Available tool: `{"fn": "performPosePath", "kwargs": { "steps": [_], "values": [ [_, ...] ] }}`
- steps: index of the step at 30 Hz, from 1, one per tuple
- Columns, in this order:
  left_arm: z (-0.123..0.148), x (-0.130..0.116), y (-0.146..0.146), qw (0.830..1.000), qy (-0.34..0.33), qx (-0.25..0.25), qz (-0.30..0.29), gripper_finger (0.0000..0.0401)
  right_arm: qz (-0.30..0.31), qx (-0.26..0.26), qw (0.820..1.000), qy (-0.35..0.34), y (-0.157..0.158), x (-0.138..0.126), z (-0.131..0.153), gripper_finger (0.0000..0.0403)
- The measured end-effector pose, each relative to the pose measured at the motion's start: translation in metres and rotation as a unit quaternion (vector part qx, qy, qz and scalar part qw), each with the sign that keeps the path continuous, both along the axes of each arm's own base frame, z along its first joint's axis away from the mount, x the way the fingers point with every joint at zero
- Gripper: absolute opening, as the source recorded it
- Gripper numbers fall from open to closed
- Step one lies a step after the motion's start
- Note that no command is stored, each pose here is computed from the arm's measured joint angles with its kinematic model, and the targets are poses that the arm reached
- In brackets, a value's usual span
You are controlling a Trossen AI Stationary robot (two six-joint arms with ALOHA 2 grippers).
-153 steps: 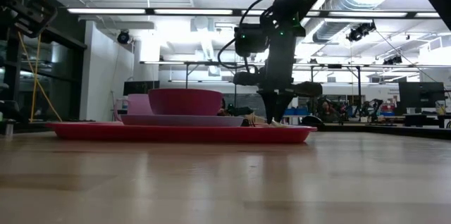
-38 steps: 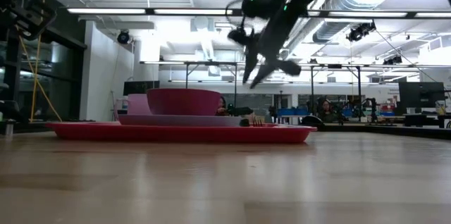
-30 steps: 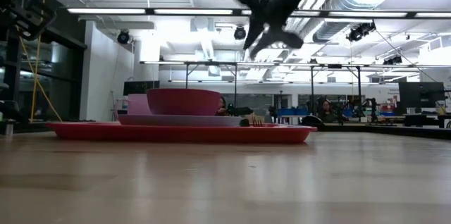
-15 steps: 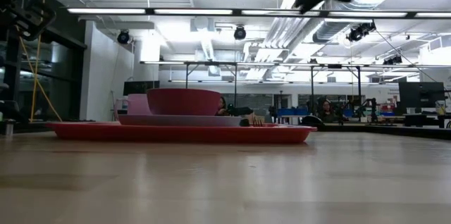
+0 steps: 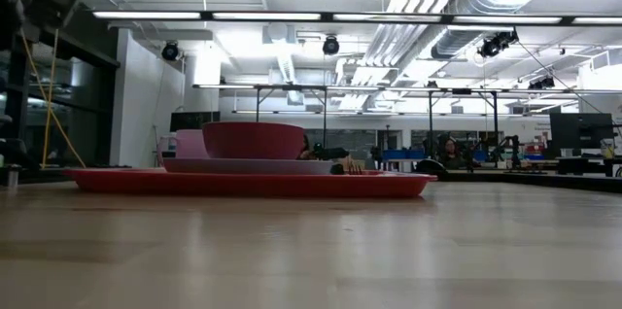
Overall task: Set up tray
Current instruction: Return to Home Position
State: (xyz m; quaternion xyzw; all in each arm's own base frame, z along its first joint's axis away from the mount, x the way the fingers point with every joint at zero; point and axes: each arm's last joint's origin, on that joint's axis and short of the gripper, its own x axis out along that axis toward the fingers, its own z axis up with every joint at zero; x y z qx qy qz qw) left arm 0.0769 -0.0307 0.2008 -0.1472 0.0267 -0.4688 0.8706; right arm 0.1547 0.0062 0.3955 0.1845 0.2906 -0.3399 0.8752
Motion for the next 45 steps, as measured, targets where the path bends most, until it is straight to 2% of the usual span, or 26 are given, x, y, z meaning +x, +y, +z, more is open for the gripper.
{"fn": "performPosePath", "kwargs": {
  "steps": [7, 10, 18, 21, 23, 25, 34, 45],
  "values": [
    [0.002, 0.000, 0.000, 0.999, -0.047, 0.024, 0.012, 0.0140, 0.001, -0.028, 1.000, -0.013, 0.019, -0.012, -0.008, 0.0074],
    [0.002, 0.000, 0.000, 0.998, -0.056, 0.030, 0.003, 0.0140, 0.003, -0.025, 0.999, -0.036, 0.027, -0.014, -0.029, 0.0074],
    [0.002, -0.002, -0.001, 0.992, -0.105, 0.063, -0.018, 0.0140, 0.033, 0.023, 0.989, -0.140, 0.038, -0.029, -0.091, 0.0074],
    [-0.006, 0.003, 0.002, 0.995, -0.045, 0.061, 0.063, 0.0140, 0.020, 0.013, 0.984, -0.178, 0.036, -0.038, -0.111, 0.0074],
    [-0.014, 0.007, 0.005, 0.988, 0.006, 0.067, 0.139, 0.0140, 0.020, 0.008, 0.980, -0.199, 0.035, -0.041, -0.125, 0.0074],
    [-0.019, 0.008, 0.008, 0.979, 0.036, 0.076, 0.187, 0.0140, 0.022, 0.012, 0.976, -0.216, 0.034, -0.044, -0.137, 0.0074],
    [-0.027, 0.010, 0.012, 0.954, 0.057, 0.119, 0.268, 0.0140, 0.010, 0.029, 0.969, -0.246, 0.029, -0.052, -0.188, 0.0074],
    [-0.029, 0.011, 0.015, 0.937, 0.068, 0.128, 0.318, 0.0140, -0.021, 0.003, 0.964, -0.265, 0.024, -0.058, -0.207, 0.0074]
  ]
}}
